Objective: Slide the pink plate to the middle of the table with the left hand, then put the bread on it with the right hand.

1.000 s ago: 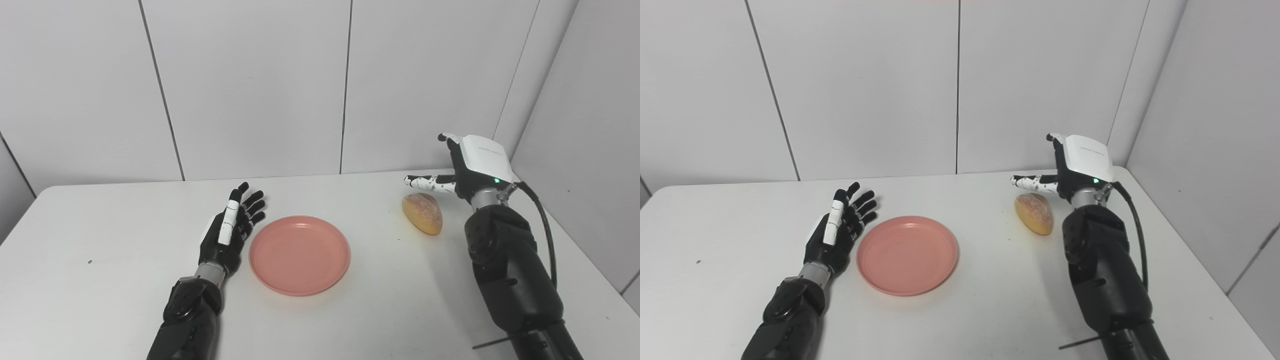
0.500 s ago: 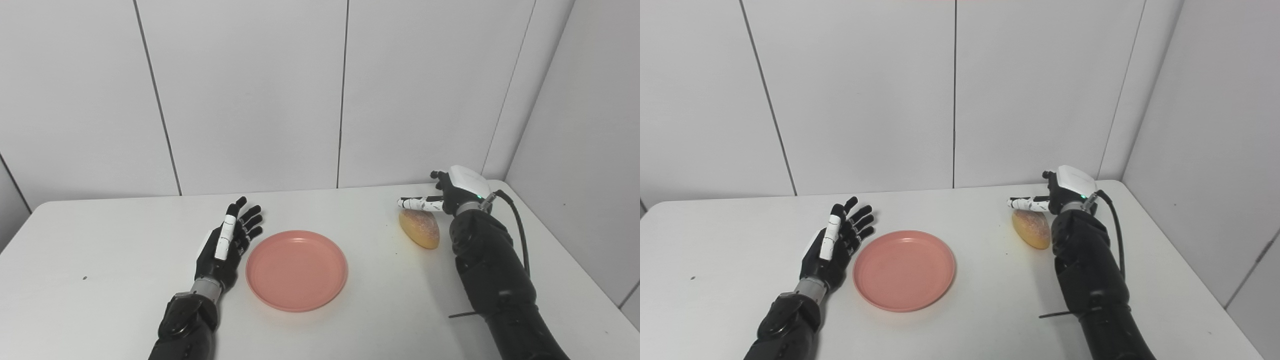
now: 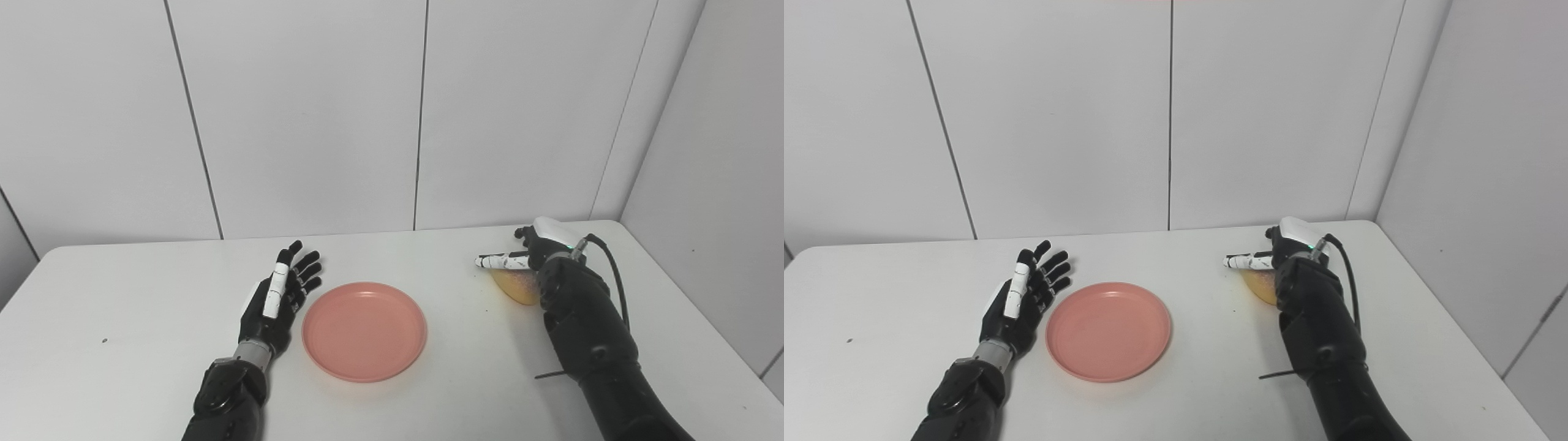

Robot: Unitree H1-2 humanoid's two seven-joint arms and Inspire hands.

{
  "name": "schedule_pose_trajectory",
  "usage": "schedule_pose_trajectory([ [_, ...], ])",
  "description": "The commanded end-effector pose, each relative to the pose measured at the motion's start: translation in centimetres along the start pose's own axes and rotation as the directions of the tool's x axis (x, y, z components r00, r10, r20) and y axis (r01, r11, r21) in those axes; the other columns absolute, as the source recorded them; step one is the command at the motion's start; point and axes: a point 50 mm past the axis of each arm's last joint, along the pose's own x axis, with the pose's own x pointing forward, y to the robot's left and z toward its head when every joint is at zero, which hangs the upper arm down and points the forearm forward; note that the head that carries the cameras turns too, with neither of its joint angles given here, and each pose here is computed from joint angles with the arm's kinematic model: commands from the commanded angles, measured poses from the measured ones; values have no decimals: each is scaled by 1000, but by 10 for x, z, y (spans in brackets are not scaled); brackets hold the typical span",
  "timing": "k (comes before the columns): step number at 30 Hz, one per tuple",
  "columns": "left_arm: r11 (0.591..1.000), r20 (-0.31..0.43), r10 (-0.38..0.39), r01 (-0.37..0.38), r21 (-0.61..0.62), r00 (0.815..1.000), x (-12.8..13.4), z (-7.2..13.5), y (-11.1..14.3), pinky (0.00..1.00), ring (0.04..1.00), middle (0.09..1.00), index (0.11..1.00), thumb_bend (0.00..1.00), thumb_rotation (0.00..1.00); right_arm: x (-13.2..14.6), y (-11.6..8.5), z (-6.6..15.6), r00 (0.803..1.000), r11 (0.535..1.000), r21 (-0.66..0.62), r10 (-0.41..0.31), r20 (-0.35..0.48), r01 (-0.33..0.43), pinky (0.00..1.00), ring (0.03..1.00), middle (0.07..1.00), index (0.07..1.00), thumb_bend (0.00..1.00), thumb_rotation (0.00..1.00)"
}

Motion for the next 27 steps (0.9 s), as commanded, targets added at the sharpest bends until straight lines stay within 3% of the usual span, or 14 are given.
schedule_pose_trajectory([
  [1, 998, -107, 56, -58, -14, 993, -32, -37, 20, 890, 900, 887, 946, 820, 836, 3, -38, 22, 997, 998, -19, -64, 32, 64, 587, 784, 834, 829, 1000, 706],
  [6, 998, -107, 52, -53, -13, 993, -32, -38, 20, 892, 896, 883, 946, 835, 841, 5, -34, 22, 999, 997, -62, -36, 16, 37, 630, 808, 841, 835, 1000, 684],
  [12, 998, -108, 50, -53, -20, 993, -32, -37, 20, 892, 901, 888, 949, 846, 845, 6, -29, 20, 1000, 995, -98, -26, -6, 26, 497, 710, 789, 838, 1000, 678],
  [21, 998, -105, 51, -54, -22, 993, -33, -34, 24, 892, 898, 885, 947, 880, 834, 5, -25, 15, 1000, 992, -120, -23, -4, 23, 498, 711, 800, 839, 1000, 676],
  [23, 999, -105, 48, -50, -20, 993, -33, -33, 24, 897, 903, 891, 952, 876, 840, 4, -24, 15, 1000, 992, -126, -29, -2, 29, 467, 674, 772, 837, 1000, 666],
  [25, 999, -105, 43, -46, -20, 994, -32, -33, 24, 897, 904, 893, 954, 877, 839, 2, -24, 16, 999, 993, -109, -49, 9, 49, 430, 630, 744, 830, 979, 598],
  [27, 999, -105, 39, -41, -17, 994, -32, -32, 24, 898, 906, 894, 955, 878, 839, 1, -24, 15, 998, 994, -82, -66, 19, 68, 371, 551, 692, 789, 901, 414],
])
